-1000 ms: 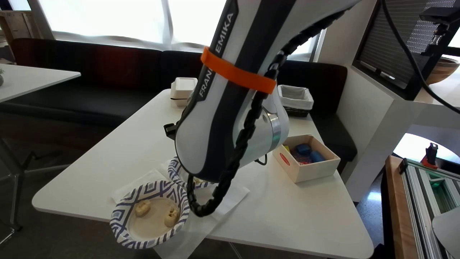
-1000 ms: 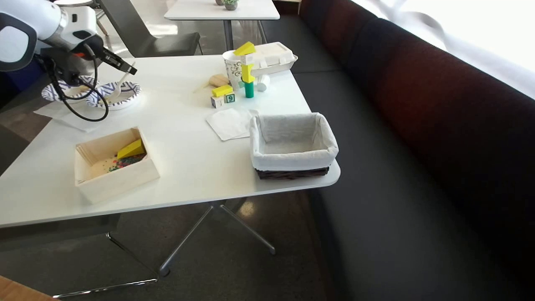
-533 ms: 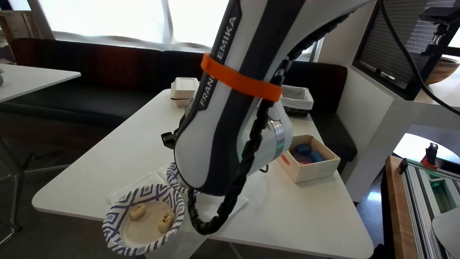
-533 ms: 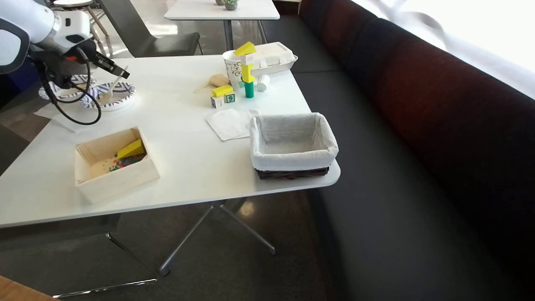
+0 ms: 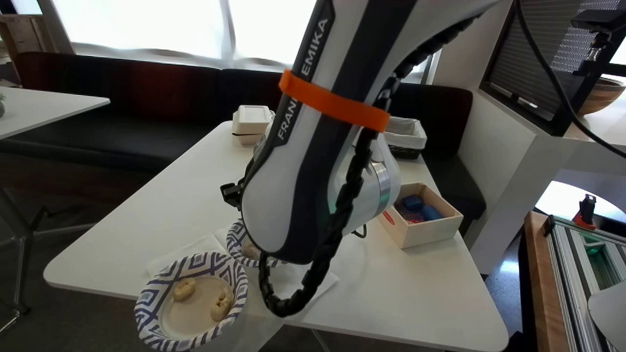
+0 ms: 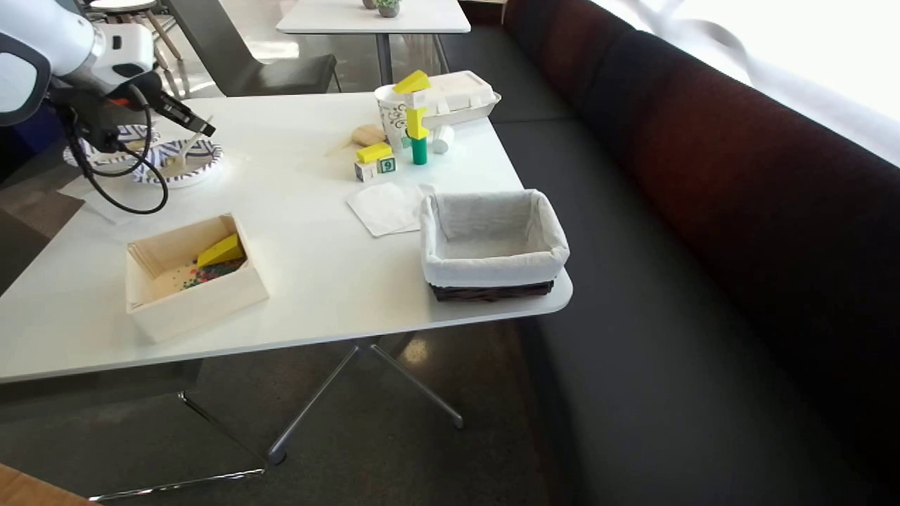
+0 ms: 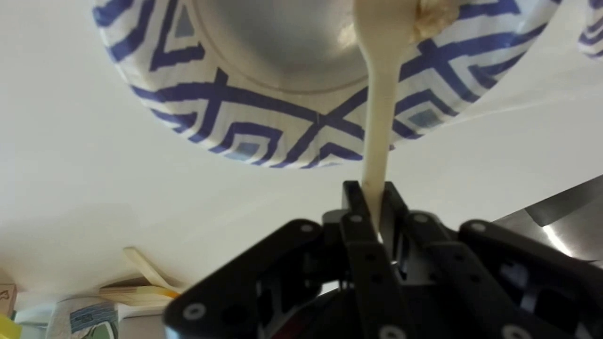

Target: Use the fork to cut the donut in half

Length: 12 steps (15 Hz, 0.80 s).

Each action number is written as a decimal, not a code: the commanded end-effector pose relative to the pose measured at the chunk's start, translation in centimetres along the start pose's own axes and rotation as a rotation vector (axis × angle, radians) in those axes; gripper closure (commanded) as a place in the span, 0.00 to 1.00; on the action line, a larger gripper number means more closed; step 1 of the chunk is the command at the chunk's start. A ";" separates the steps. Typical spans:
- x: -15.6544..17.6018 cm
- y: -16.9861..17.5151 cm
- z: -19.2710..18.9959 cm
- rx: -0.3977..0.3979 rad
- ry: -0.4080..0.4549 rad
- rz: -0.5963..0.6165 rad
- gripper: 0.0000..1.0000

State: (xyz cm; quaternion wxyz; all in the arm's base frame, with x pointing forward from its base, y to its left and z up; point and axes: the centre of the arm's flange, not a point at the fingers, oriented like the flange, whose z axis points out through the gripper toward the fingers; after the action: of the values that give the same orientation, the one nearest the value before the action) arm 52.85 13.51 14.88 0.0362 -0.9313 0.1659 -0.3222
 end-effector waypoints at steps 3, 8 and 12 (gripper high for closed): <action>2.3 1.9 -0.4 0.005 -0.057 0.090 0.97; 3.8 3.0 -0.6 -0.010 -0.051 0.146 0.97; 3.6 3.0 -0.7 -0.067 0.009 0.201 0.97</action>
State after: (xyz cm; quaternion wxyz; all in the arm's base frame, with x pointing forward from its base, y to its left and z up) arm 54.62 8.70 16.86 0.0468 -0.9188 0.2432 -0.3075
